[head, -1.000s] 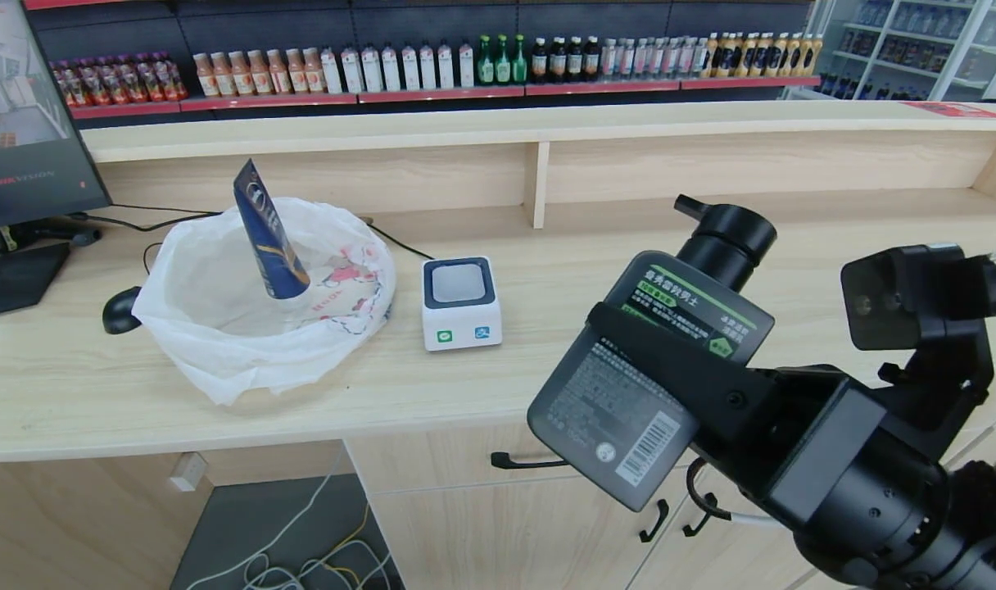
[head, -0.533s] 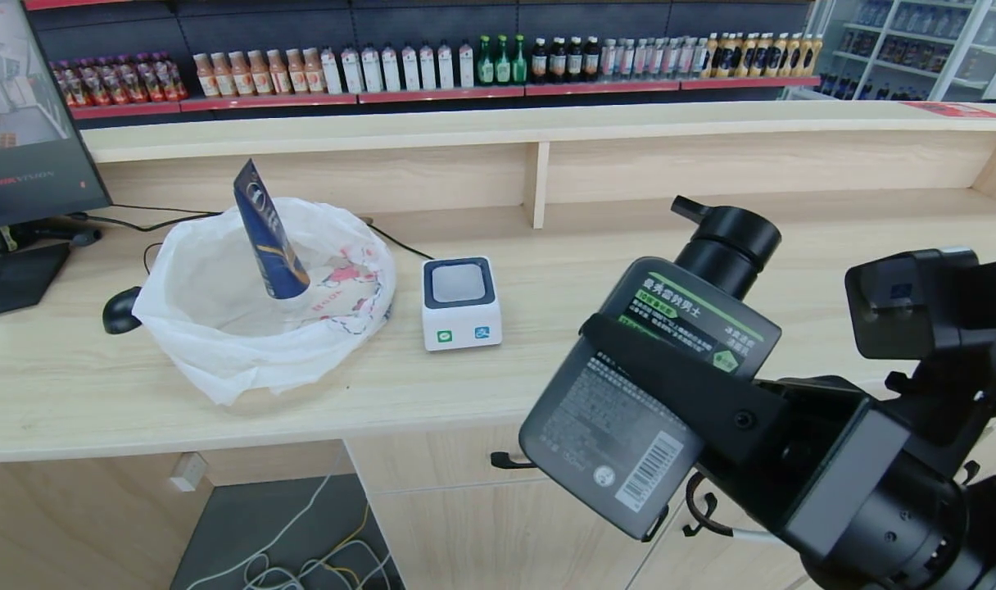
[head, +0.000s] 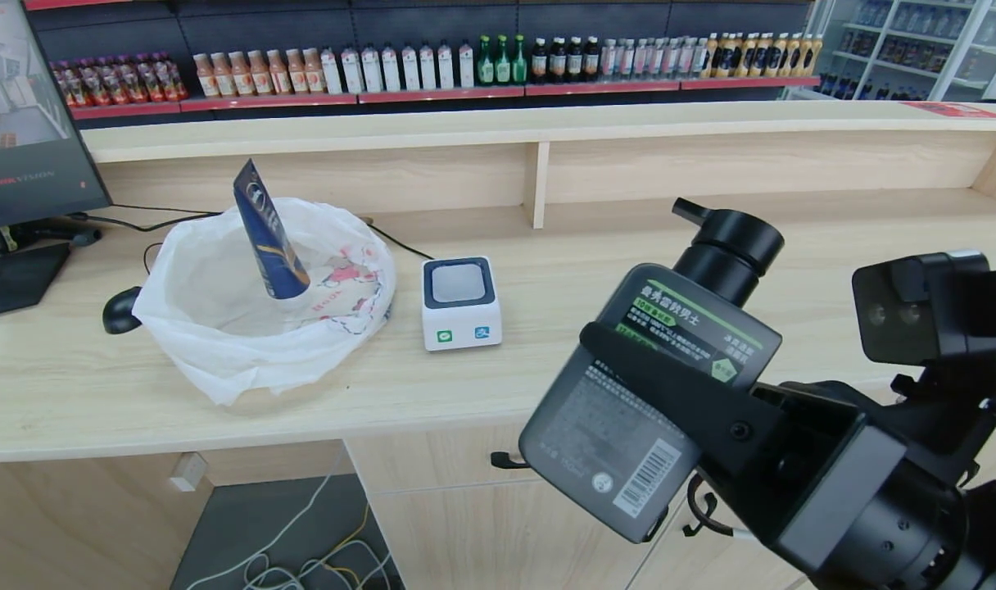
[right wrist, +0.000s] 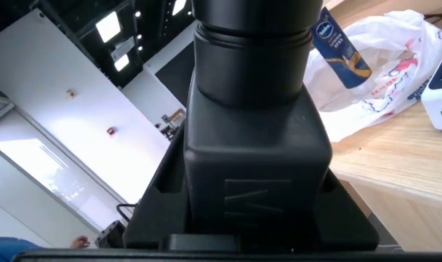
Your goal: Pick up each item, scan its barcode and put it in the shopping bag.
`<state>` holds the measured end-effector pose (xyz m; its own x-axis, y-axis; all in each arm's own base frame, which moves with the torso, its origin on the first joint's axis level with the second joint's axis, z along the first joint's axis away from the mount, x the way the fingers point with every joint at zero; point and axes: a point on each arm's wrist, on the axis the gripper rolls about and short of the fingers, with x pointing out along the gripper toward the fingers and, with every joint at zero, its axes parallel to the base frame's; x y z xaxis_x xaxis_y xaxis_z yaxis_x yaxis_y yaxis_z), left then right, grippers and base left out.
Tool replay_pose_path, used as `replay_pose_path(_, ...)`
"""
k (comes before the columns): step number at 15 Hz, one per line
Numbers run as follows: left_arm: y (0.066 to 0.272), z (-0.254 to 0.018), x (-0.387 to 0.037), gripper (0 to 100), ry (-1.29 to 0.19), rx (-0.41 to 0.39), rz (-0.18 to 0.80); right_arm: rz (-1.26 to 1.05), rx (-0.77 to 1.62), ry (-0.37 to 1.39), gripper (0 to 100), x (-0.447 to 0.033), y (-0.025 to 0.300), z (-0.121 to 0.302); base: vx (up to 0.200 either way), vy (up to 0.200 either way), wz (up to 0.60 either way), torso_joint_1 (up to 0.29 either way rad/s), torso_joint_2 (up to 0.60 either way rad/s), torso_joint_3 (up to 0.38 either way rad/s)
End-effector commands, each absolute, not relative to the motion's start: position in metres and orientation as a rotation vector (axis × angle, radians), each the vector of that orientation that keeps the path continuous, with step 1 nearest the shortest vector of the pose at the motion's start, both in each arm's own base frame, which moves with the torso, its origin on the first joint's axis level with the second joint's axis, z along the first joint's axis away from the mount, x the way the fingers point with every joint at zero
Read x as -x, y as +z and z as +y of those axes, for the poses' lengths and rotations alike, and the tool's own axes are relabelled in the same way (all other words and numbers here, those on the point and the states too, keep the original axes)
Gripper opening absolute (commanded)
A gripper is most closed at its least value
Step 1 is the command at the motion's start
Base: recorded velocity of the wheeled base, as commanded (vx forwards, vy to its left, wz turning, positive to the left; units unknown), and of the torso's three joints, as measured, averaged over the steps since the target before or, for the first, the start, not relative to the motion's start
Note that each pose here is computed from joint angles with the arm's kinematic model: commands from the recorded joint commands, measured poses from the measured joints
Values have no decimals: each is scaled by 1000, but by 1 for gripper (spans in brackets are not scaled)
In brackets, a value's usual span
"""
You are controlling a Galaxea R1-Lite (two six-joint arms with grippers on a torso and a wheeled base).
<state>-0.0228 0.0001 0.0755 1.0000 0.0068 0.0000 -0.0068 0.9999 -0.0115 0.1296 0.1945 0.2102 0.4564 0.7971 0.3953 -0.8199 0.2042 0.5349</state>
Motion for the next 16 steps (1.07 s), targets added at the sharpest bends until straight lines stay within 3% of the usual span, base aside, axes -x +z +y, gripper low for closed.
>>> replay_pose_path(1,75,0,23,100,8,12,0,-29,-737,1123,0,-131,205,198,0,0,0,0,0,0)
replay_pose_path(8,75,0,23,100,8,12,0,-120,-452,1004,0,-151,186,199,0,0,0,0,0,0)
replay_pose_path(16,75,0,23,100,8,11,0,-143,-96,584,0,-161,158,169,0,0,0,0,0,0)
